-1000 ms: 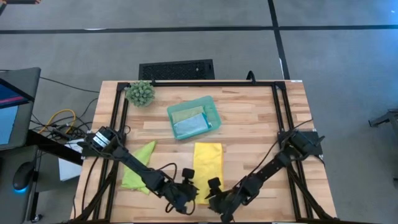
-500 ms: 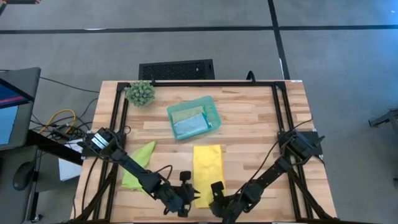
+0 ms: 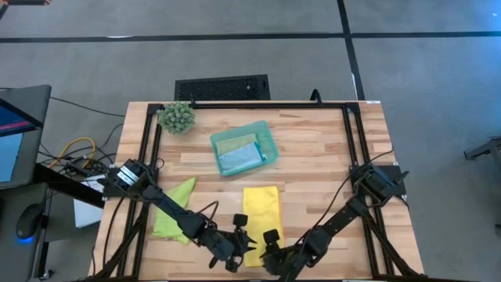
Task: Fold microfiber towels
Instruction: Fold the yellow towel
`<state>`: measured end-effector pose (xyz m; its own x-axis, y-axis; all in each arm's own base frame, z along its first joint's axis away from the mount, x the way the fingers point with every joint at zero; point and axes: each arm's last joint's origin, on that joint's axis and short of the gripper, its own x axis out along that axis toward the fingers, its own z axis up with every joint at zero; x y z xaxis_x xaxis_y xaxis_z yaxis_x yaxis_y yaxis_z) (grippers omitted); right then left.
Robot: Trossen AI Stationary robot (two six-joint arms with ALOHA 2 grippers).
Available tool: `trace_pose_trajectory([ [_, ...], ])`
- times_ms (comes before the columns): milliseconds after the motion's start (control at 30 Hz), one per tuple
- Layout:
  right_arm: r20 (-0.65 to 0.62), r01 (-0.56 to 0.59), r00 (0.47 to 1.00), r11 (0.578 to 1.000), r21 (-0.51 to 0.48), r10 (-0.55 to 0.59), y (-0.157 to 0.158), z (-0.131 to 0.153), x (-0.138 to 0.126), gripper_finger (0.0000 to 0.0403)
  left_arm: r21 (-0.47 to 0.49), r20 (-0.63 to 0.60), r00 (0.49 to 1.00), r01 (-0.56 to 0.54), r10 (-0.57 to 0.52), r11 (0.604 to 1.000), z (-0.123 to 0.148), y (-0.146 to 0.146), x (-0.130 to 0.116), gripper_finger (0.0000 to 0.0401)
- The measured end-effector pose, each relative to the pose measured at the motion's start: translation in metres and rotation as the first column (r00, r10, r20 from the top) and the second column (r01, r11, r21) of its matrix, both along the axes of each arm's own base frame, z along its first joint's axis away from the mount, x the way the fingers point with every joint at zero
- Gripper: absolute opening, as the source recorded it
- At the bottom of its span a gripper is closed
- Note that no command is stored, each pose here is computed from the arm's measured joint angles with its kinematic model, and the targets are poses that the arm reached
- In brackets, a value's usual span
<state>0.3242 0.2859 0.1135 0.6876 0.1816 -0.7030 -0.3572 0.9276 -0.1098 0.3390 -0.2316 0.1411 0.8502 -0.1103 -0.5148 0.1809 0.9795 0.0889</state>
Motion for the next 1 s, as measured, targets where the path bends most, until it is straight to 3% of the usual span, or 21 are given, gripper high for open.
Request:
trace_pose_trajectory([
  [100, -0.030, 0.016, 0.999, 1.000, -0.019, -0.017, -0.005, -0.003, 0.001, 0.0187, 0.003, -0.012, 1.000, 0.022, -0.022, 1.000, -0.001, 0.004, 0.003, 0.0066],
  [200, -0.053, 0.033, 0.998, 0.999, -0.027, -0.034, -0.008, -0.005, 0.000, 0.0192, 0.010, -0.035, 0.999, 0.014, -0.014, 1.000, -0.002, 0.009, 0.004, 0.0066],
  [500, -0.063, 0.030, 0.997, 0.999, -0.030, -0.032, -0.006, -0.006, -0.003, 0.0100, 0.065, -0.085, 0.992, -0.090, 0.095, 0.994, -0.009, 0.022, 0.006, 0.0066],
  [667, -0.054, 0.083, 0.995, 0.997, 0.009, -0.082, -0.008, 0.001, -0.002, 0.0083, 0.057, -0.102, 0.988, -0.107, 0.113, 0.993, -0.010, 0.023, 0.005, 0.0066],
  [867, -0.060, 0.124, 0.991, 0.990, 0.064, -0.120, -0.008, 0.007, 0.001, 0.0132, 0.046, -0.102, 0.988, -0.115, 0.119, 0.992, -0.010, 0.023, 0.005, 0.0066],
  [1000, -0.057, 0.074, 0.996, 0.994, 0.078, -0.069, -0.001, 0.012, 0.001, 0.0178, 0.037, -0.103, 0.987, -0.121, 0.125, 0.992, -0.010, 0.023, 0.005, 0.0066],
])
